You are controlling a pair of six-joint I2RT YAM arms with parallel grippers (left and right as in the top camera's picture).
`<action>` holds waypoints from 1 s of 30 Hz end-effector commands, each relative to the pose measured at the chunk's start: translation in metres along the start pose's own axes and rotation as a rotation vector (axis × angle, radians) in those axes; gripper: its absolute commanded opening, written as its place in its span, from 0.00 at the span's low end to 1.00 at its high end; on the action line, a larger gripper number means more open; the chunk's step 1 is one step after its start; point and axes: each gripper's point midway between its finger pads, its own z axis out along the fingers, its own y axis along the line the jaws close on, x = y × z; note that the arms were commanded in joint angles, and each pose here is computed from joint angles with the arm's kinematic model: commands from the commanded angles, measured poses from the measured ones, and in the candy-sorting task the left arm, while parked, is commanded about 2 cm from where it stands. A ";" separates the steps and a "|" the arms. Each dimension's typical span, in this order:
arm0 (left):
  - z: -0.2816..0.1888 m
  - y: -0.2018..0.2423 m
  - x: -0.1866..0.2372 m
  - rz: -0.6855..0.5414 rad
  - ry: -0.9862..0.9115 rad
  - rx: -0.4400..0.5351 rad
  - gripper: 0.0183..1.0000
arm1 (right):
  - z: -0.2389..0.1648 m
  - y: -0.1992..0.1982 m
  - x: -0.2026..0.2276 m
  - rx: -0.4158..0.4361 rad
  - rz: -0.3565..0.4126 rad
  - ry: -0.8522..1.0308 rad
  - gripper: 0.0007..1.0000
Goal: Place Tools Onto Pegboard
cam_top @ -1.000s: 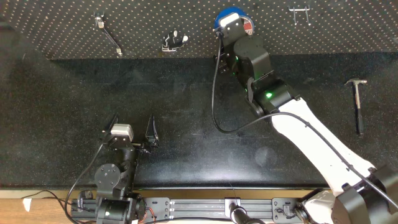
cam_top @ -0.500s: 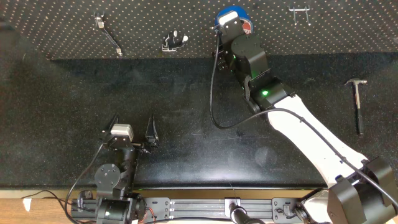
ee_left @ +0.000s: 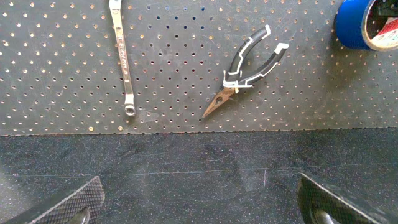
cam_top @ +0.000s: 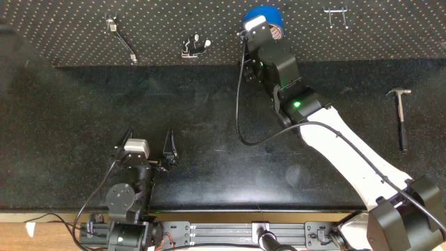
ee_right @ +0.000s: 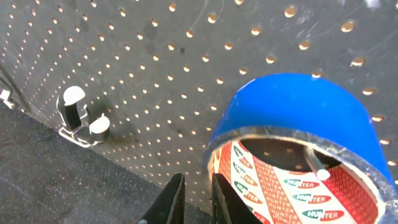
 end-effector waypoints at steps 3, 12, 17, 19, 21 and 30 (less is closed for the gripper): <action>-0.001 -0.003 0.000 0.002 0.000 0.015 1.00 | -0.013 0.009 -0.006 -0.044 -0.013 -0.002 0.17; -0.001 -0.003 0.000 0.002 0.000 0.015 1.00 | -0.032 0.012 0.022 -0.074 -0.024 0.141 0.22; -0.001 -0.003 0.000 0.002 0.000 0.015 1.00 | -0.062 0.004 0.052 -0.069 -0.030 0.295 0.29; -0.001 -0.003 0.000 0.002 0.000 0.015 1.00 | -0.079 -0.005 0.073 -0.054 -0.025 0.397 0.29; -0.001 -0.003 0.000 0.002 0.000 0.015 1.00 | -0.095 -0.017 0.092 -0.033 -0.005 0.493 0.32; -0.001 -0.003 0.000 0.002 0.000 0.015 1.00 | -0.179 -0.094 0.164 0.196 0.289 0.848 0.97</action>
